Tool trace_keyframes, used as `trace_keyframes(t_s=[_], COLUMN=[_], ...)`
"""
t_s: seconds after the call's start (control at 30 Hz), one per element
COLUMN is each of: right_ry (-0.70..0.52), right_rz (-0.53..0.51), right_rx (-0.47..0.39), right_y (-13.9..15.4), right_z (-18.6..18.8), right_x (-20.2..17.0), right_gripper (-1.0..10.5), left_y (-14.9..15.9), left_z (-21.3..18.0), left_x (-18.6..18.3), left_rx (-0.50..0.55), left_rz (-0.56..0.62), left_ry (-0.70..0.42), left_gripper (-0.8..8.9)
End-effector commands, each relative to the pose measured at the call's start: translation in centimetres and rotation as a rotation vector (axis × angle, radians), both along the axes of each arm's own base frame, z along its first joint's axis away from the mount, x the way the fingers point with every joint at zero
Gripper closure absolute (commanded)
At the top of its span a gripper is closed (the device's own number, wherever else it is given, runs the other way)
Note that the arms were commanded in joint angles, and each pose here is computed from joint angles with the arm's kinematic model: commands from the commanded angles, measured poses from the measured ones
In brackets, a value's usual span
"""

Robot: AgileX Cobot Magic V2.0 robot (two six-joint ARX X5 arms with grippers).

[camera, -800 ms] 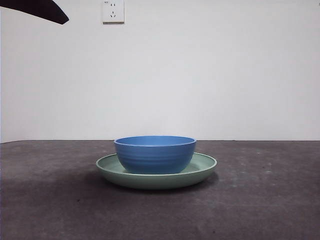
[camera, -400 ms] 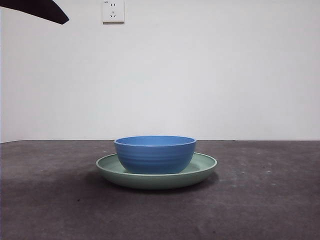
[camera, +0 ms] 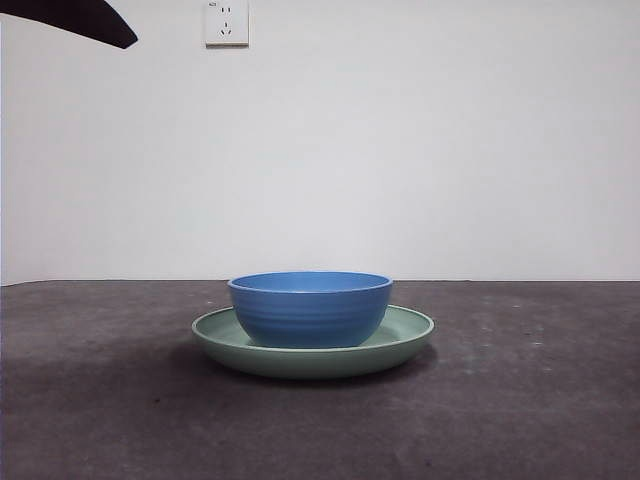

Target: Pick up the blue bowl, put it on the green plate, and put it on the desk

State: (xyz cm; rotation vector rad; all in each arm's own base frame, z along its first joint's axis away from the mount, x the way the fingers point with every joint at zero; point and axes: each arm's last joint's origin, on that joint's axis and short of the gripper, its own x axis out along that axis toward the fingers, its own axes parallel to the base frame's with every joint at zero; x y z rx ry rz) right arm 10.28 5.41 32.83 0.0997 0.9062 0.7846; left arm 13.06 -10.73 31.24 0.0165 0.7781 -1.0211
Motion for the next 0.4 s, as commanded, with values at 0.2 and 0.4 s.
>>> trace_keyframes(t_s=[0.2, 0.4], right_ry=[-0.021, -0.040], right_rz=[0.021, 0.034], right_rx=[-0.003, -0.007], right_y=[0.13, 0.14], right_z=[0.16, 0.20], right_x=[0.12, 0.17], right_gripper=[9.2, 9.4], left_y=[-0.15, -0.15], left_z=[0.17, 0.17], left_x=[0.09, 0.09], left_rx=[-0.001, -0.001], left_rz=[-0.013, -0.013], left_ry=[-0.012, -0.012], left_gripper=[8.02, 8.04])
